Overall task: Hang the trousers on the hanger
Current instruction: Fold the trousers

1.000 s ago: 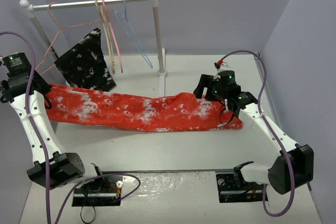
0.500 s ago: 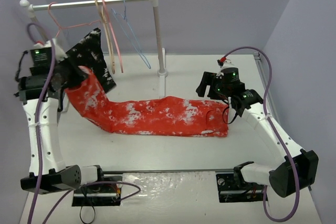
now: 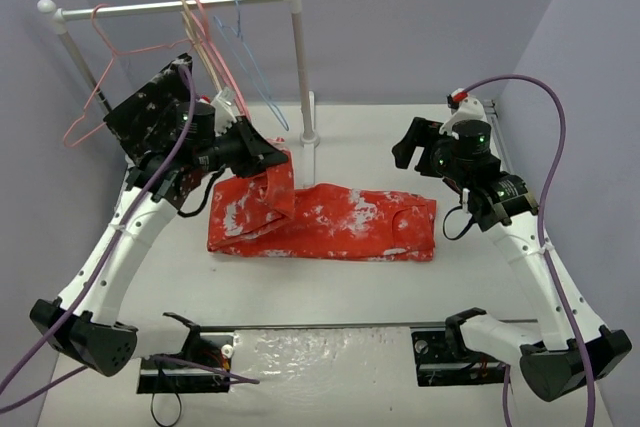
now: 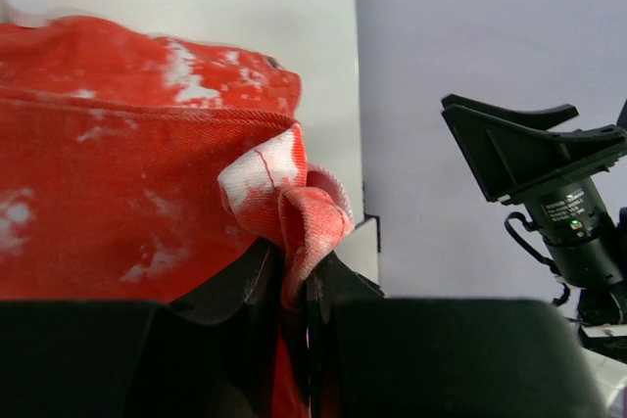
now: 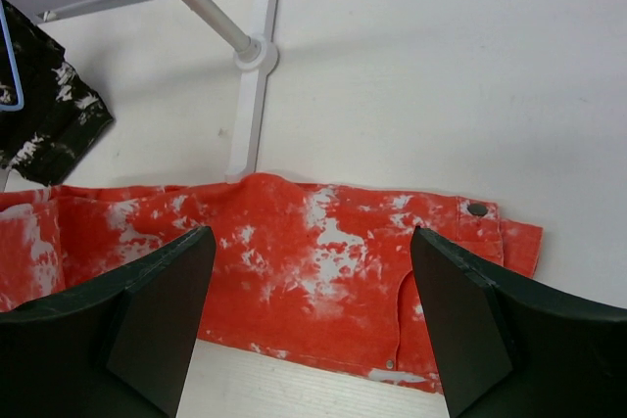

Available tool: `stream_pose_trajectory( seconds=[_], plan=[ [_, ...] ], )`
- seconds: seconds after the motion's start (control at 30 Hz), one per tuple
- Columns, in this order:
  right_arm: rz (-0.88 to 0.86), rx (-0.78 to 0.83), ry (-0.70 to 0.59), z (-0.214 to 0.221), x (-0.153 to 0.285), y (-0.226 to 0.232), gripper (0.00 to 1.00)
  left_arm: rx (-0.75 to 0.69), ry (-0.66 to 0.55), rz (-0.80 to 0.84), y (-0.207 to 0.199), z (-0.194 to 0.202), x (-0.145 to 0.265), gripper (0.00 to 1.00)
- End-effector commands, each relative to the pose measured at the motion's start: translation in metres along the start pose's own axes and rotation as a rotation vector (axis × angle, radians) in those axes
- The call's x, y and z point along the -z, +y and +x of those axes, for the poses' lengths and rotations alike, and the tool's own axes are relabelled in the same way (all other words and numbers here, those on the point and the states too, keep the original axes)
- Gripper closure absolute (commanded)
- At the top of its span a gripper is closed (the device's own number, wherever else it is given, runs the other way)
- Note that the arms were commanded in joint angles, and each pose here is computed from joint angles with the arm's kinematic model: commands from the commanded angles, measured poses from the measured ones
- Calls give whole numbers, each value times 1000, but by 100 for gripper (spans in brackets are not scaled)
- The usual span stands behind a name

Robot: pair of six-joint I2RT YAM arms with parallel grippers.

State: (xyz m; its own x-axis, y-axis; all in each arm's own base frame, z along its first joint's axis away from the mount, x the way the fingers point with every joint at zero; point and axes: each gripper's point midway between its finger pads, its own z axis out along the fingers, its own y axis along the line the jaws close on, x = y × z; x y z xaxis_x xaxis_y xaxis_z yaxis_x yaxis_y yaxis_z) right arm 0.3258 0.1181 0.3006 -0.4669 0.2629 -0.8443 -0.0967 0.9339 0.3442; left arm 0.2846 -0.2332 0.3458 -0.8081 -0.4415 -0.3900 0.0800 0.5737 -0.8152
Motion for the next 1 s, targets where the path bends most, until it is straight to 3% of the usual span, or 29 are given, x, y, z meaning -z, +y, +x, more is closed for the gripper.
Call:
stream_pose_trajectory(
  seconds=[0.0,0.3,0.77,0.97],
  plan=[
    [25,13,-139,-44,19,0,21,-60,-65,269,-95,-17,-9,100],
    [132,-10,-207,-55,43,-20,20,-114,57,329,-141,18,-65,100],
    [261,-42,-195,-32,56,-50,18,-183,290,153,-84,82,-159,100],
    [290,-41,-158,-17,48,-58,18,-193,296,139,-71,92,-194,100]
  ],
)
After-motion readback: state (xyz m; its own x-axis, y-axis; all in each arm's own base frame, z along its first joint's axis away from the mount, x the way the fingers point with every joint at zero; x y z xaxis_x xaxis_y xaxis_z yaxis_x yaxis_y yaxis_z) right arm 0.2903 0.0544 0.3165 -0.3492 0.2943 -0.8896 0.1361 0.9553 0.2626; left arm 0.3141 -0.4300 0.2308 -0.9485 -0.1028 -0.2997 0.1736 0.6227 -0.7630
